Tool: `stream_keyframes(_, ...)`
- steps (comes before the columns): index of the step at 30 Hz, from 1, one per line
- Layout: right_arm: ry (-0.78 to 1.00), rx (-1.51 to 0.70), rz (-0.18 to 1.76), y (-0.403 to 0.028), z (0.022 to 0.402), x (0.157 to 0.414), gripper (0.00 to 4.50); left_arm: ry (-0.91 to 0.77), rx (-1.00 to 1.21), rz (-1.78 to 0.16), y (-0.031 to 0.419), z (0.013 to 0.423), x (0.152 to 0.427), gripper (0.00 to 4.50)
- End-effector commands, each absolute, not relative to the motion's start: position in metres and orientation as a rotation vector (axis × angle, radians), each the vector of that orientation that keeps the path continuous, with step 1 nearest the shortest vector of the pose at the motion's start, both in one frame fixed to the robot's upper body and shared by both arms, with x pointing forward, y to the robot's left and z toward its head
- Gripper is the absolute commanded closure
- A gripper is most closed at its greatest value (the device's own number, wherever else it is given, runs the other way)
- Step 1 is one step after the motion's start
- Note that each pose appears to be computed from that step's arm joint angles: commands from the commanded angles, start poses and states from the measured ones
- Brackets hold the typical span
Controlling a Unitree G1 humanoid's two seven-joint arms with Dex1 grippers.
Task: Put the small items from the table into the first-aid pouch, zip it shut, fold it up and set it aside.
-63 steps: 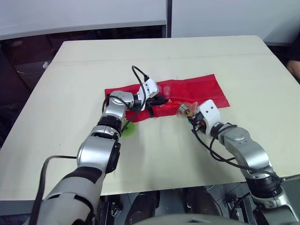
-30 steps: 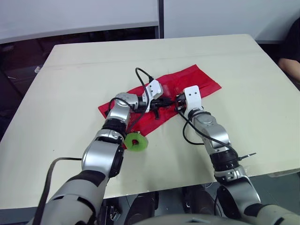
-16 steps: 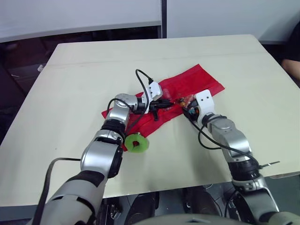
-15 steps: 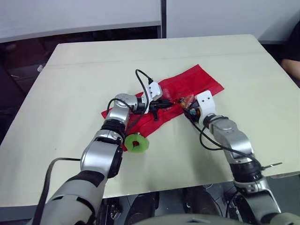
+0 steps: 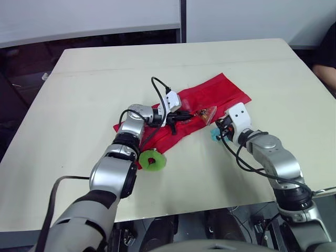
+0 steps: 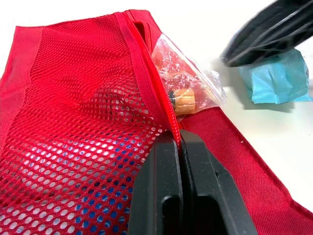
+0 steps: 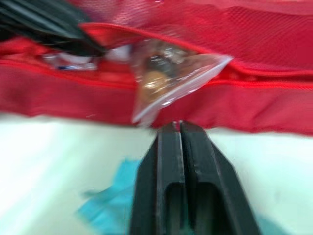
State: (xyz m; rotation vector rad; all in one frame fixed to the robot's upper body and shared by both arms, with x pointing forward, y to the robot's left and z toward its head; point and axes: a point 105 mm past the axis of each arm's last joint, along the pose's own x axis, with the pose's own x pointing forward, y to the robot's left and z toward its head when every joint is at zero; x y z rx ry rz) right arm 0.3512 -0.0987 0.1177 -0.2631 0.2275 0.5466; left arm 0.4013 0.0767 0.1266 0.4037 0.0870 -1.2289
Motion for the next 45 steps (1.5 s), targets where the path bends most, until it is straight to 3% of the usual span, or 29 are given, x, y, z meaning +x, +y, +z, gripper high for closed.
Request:
stream_keyframes(1, 0.183, -0.278, 0.570, -0.087, 0.126, 0.356, 4.44, 0.048, 0.428, -1.233, 0.077, 0.139, 0.403, 4.50)
stream_keyframes(22, 0.213, -0.261, 0.640, -0.059, 0.121, 0.366, 4.44, 0.043, 0.427, -1.247, 0.070, 0.138, 0.402, 4.50)
stream_keyframes(30, 0.172, -0.264, 0.547, -0.059, 0.128, 0.390, 4.44, 0.044, 0.425, -1.274, 0.067, 0.135, 0.399, 4.50)
stream_keyframes(45, 0.124, -0.203, 0.561, -0.020, 0.130, 0.414, 4.44, 0.046, 0.416, -1.317, 0.062, 0.131, 0.392, 4.50)
